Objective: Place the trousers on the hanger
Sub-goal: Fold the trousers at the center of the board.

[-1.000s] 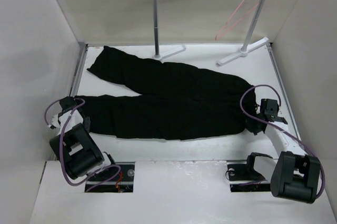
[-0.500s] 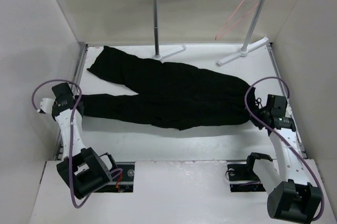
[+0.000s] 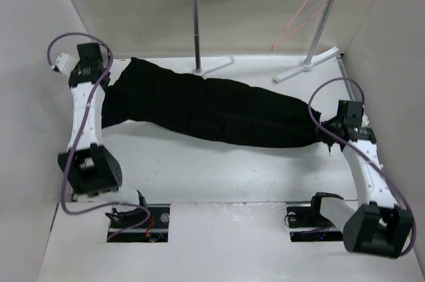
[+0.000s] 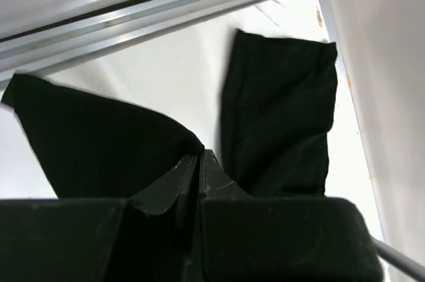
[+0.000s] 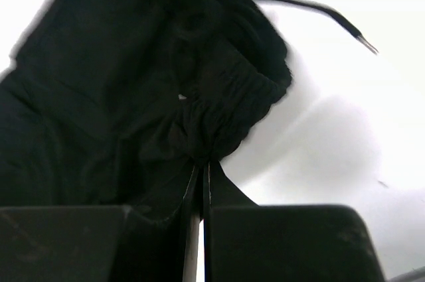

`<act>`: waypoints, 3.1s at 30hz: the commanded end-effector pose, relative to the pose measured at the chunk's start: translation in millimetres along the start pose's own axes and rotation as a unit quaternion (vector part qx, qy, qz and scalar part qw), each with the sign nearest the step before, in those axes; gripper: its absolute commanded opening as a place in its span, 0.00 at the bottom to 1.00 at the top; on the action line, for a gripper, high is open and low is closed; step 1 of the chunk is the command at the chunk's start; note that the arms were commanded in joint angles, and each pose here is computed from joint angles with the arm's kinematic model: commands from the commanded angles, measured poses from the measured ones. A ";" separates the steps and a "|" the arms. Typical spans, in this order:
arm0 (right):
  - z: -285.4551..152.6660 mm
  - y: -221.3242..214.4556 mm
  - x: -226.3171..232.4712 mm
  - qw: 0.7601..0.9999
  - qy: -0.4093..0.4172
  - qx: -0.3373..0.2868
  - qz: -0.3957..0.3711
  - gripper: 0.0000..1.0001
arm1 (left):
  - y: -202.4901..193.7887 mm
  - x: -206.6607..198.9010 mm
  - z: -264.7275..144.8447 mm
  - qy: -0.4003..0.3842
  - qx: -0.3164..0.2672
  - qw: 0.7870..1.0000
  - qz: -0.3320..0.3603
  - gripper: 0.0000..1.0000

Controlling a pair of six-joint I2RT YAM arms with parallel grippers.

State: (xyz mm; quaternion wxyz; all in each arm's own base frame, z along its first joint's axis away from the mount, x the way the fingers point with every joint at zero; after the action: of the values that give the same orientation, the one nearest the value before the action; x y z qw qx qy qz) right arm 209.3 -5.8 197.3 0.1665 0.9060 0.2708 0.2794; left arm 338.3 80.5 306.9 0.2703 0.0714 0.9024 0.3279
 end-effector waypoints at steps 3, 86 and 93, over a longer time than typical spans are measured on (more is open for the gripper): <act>14.0 62.1 57.5 0.998 0.043 -0.054 0.004 0.02 | 12.7 -77.0 49.6 -0.030 -0.050 0.998 0.024 0.00; 112.1 50.3 14.8 0.995 -0.034 -0.001 0.097 0.08 | -62.6 191.4 41.0 0.194 0.047 0.980 -0.001 0.33; 33.2 12.3 -11.8 0.995 0.021 -0.038 0.093 0.53 | -61.0 128.6 -31.2 0.017 0.039 0.998 0.038 0.58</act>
State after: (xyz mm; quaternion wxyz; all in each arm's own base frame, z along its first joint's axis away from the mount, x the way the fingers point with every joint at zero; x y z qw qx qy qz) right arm 257.2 -34.6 146.2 0.1417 0.9284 0.1859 0.2888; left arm 212.1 77.8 199.5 0.1838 0.0684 0.9344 0.2974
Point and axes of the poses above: each gripper's point midway between its finger pads, its own z axis out along the fingers, its own x axis along the line the jaws close on, y = z × x, the point moved 9 cm from there along -z, back along the fingers, and after that the axes turned 4 degrees about -z, right-handed, at the moved point
